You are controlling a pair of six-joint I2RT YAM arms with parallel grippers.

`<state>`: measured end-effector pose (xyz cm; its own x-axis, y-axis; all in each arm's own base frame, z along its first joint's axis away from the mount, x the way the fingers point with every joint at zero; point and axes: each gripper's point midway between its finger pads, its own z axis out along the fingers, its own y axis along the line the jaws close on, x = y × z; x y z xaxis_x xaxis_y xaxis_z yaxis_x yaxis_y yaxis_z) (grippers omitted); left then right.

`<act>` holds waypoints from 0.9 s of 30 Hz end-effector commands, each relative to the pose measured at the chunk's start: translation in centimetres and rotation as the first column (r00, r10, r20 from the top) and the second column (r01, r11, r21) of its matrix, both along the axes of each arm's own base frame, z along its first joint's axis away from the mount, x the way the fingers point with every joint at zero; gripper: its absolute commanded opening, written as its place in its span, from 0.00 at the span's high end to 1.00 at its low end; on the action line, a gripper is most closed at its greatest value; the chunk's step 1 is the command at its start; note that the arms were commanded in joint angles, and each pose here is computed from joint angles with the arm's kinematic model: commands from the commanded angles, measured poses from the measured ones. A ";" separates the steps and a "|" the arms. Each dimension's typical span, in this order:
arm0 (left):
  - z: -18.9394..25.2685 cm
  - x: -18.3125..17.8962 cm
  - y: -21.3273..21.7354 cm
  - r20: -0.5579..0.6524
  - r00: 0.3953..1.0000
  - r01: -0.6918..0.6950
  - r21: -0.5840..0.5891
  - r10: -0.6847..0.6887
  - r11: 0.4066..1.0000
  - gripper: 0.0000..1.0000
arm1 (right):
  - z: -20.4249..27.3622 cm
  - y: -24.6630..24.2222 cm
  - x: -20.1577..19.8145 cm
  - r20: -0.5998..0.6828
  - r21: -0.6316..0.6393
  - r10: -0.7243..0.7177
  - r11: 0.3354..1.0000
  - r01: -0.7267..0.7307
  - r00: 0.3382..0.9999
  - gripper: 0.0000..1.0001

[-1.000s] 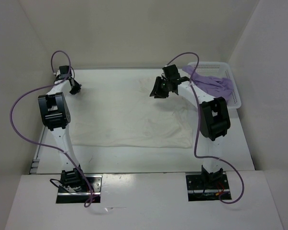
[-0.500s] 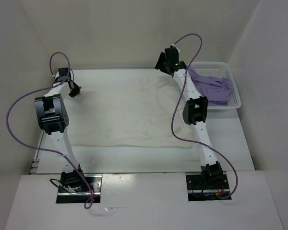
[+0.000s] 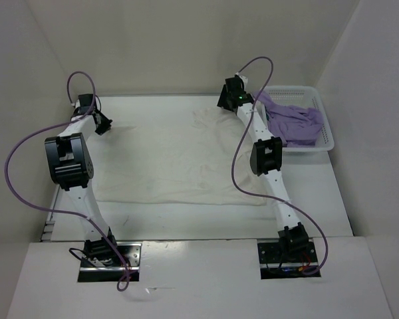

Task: Fold and stack the t-shirts
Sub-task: Grap the side of the flattened tshirt furthest away from the robot with both arms

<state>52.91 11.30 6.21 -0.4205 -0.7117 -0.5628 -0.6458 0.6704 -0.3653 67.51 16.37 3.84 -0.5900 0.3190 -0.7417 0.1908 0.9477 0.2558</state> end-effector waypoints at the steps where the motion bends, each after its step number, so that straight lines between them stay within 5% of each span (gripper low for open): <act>1: 3.4 0.6 -0.3 0.080 0.996 0.026 0.011 -0.027 1.000 1.00 | 1.1 -0.8 1.3 0.066 -0.027 -0.011 1.000 0.012 0.998 0.33; 7: 3.4 0.4 -1.4 0.093 0.994 0.051 -0.013 -0.049 0.999 1.00 | 0.7 -0.9 1.6 0.071 -0.006 0.005 1.000 -0.004 0.997 0.34; 8: 3.3 0.1 -1.3 0.087 0.995 0.042 -0.007 -0.041 0.999 1.00 | 0.7 -1.0 1.7 0.067 0.011 0.019 1.000 -0.020 0.998 0.46; 12: 3.5 0.1 -1.5 0.110 0.993 0.035 -0.022 -0.032 0.999 1.00 | -0.1 -0.5 1.4 0.039 0.064 0.048 0.997 -0.050 0.998 0.63; 19: 3.8 0.1 -1.7 0.123 0.992 0.036 -0.032 -0.032 0.999 1.00 | -0.4 0.4 0.7 0.010 0.113 0.070 0.991 -0.070 0.998 0.74; 22: 3.9 0.1 -1.9 0.125 0.991 0.044 -0.038 -0.039 0.998 1.00 | -0.1 0.0 1.1 0.023 0.107 0.044 0.993 -0.046 0.999 0.62; 24: 4.1 0.4 -2.1 0.139 0.989 0.047 -0.049 -0.040 0.998 1.00 | -0.2 -0.7 1.0 0.016 0.081 0.012 0.997 -0.014 1.000 0.40; 27: 3.8 0.0 -2.4 0.138 0.990 0.048 -0.065 -0.038 0.997 1.00 | -1.0 -1.5 0.6 -0.017 0.074 0.003 0.997 -0.002 1.000 0.32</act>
